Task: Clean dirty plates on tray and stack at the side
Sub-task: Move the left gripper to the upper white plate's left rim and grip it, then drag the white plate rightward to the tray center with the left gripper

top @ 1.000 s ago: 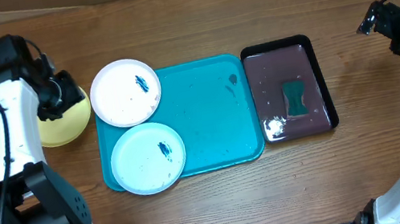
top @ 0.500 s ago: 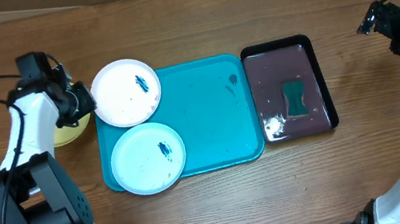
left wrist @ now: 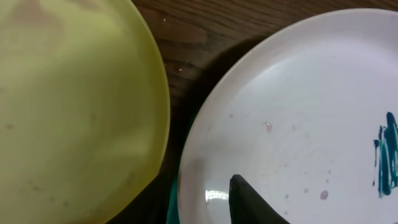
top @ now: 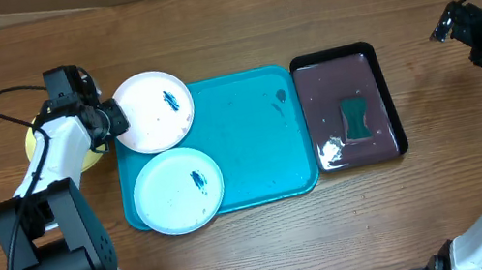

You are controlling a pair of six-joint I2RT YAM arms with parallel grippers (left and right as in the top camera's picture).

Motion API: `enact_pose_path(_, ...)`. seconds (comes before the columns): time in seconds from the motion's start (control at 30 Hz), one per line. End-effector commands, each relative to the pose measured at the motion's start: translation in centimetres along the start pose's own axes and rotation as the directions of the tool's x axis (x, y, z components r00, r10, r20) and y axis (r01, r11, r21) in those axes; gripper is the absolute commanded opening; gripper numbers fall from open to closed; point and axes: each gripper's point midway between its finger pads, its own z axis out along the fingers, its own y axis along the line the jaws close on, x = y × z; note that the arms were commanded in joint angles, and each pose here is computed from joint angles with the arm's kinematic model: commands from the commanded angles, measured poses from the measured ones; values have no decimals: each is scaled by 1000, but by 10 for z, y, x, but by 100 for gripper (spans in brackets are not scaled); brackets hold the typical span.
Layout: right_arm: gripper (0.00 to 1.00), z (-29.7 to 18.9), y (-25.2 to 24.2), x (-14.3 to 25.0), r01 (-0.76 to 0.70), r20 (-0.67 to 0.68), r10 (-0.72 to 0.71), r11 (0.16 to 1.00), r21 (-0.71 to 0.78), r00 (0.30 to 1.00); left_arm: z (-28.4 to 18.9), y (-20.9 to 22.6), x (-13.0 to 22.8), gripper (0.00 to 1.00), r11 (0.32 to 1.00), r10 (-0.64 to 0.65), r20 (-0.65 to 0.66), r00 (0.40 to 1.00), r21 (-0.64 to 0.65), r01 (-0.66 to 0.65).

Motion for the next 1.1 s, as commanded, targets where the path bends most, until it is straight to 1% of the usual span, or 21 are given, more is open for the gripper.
enact_pose_path(0.0,100,-7,3,-3,4,21,-4,1000,-11,1000,-2,7,-9,34,999,24,45,999,-45,-22)
enact_pose_path(0.2,100,-7,3,-3,4,21,-3,1000,-11,1000,-1,5,-16,32,998,53,73,996,-42,-50)
enact_pose_path(0.47,100,-7,3,-3,4,21,-3,1000,-11,1000,13,6,-8,28,998,55,41,998,-44,-53)
enact_pose_path(0.53,100,-7,3,-3,4,21,-4,1000,-11,1000,16,6,-7,24,998,55,37,998,-41,-53)
enact_pose_path(0.63,100,-7,3,-3,4,21,-3,1000,-12,1000,16,5,-8,23,998,55,40,998,-38,-54)
enact_pose_path(0.73,100,-7,3,-3,4,21,-3,1000,-11,1000,16,5,-7,19,998,55,38,998,-39,-54)
enact_pose_path(0.83,100,-7,3,-3,4,21,-3,1000,-11,1000,16,6,-5,18,998,54,28,998,-40,-53)
enact_pose_path(1.0,100,-7,3,-3,4,21,-3,1000,-11,1000,16,6,-2,9,998,53,17,998,-39,-52)
enact_pose_path(1.07,100,-7,3,-3,4,21,-3,1000,-11,1000,16,2,-2,4,998,54,14,998,-16,-53)
